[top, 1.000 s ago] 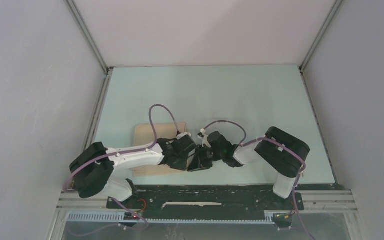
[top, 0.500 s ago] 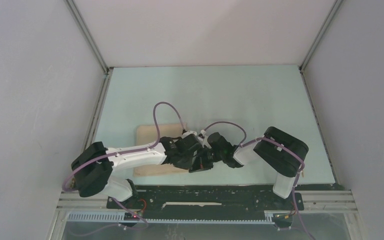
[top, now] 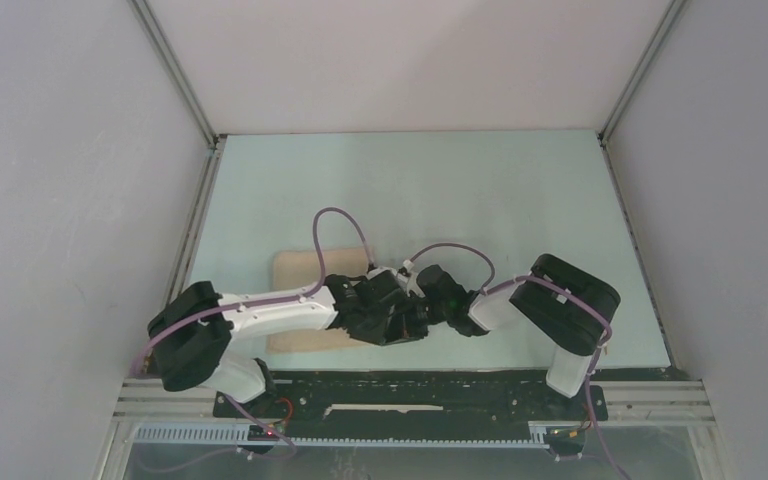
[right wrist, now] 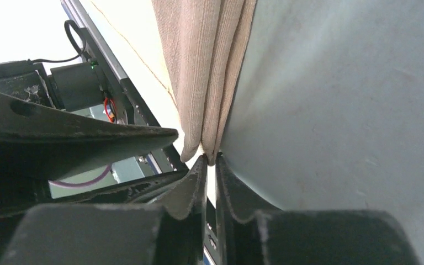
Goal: Fold the napkin into a case and place the utensils inside
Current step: Smooth out the lower triangle-folded napkin at the center of the board, then move the lower triangle-folded napkin to the center of the board.
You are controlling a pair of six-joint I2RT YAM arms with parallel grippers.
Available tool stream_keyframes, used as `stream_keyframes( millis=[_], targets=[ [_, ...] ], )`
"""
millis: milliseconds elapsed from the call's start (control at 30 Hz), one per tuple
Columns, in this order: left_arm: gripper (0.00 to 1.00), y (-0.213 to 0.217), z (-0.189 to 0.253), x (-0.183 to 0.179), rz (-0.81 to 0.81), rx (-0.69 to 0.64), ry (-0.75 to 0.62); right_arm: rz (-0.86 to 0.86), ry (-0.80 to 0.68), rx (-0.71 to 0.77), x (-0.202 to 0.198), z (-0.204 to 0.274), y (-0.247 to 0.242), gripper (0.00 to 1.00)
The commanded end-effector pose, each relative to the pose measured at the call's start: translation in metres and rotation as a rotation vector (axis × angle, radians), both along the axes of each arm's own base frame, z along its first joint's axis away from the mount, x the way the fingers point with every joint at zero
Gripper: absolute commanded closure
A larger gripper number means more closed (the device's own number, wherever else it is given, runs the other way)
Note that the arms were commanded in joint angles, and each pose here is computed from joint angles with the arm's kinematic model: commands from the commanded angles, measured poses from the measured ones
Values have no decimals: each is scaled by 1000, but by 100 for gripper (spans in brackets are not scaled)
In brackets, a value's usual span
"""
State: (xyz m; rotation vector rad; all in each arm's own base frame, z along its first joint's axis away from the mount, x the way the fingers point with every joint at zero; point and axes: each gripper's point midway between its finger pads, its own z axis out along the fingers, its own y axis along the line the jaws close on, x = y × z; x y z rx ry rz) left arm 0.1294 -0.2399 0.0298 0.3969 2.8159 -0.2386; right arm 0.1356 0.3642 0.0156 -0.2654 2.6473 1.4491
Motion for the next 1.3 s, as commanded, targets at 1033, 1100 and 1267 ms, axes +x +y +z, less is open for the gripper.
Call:
stream_keyframes(
  millis=[1033, 1100, 1267],
  targets=[
    [56, 74, 117, 21, 206, -263, -276, 51, 14, -229, 21, -9, -35, 100],
    [56, 77, 117, 23, 210, -257, -285, 89, 54, -291, 22, -10, -61, 100],
    [56, 79, 110, 27, 209, -260, -292, 97, 164, -443, 35, -8, -127, 100]
  ],
)
